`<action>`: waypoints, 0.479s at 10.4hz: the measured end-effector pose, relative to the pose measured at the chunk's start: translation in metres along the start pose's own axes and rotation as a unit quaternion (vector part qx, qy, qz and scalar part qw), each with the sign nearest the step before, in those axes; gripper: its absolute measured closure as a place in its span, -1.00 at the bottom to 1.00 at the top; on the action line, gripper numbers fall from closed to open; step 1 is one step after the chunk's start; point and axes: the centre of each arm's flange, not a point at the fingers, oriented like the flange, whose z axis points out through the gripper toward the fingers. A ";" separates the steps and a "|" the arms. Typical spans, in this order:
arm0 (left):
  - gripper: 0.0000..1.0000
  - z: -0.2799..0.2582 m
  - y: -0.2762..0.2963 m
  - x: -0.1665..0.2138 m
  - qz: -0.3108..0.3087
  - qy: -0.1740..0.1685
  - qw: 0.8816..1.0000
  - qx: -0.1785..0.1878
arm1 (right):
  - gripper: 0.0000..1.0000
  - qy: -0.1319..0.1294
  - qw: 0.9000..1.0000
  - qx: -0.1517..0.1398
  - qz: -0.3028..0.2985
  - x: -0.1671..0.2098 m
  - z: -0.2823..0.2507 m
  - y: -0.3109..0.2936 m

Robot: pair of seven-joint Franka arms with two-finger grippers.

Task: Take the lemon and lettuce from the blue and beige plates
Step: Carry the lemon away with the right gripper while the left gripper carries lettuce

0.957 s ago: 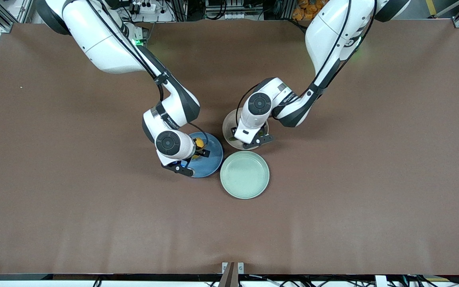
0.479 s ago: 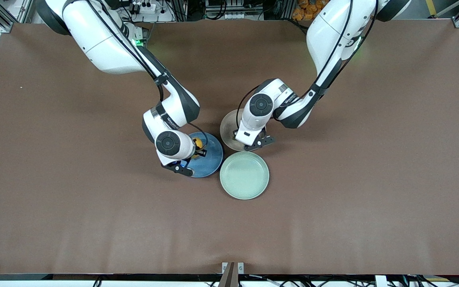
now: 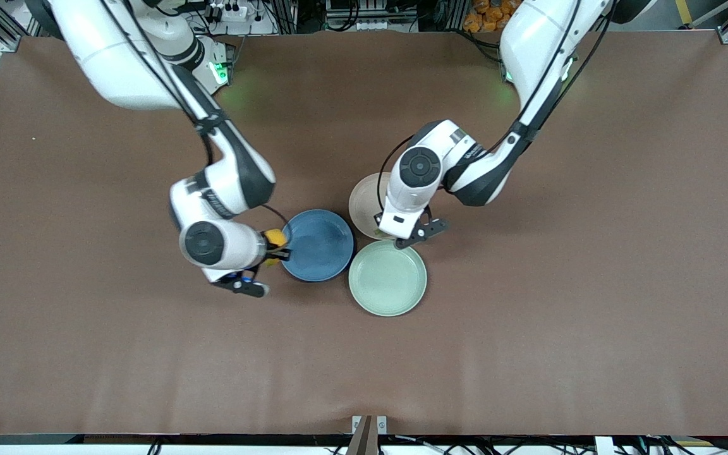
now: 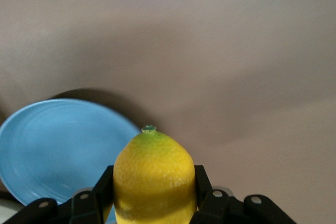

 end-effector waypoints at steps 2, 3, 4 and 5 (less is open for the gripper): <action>0.92 -0.040 -0.021 0.048 -0.011 0.011 1.000 0.000 | -0.28 -0.003 0.999 -0.004 -0.045 0.025 -0.013 0.067; 0.92 -0.050 -0.038 0.078 -0.002 0.014 1.000 -0.001 | -0.28 -0.008 0.998 -0.009 -0.068 0.038 -0.009 0.106; 0.92 -0.056 -0.059 0.108 0.011 0.016 1.000 -0.003 | -0.28 -0.016 0.996 -0.013 -0.087 0.048 -0.002 0.145; 0.92 -0.059 -0.082 0.138 0.027 0.016 1.000 -0.004 | -0.28 -0.023 0.995 -0.013 -0.101 0.055 0.004 0.176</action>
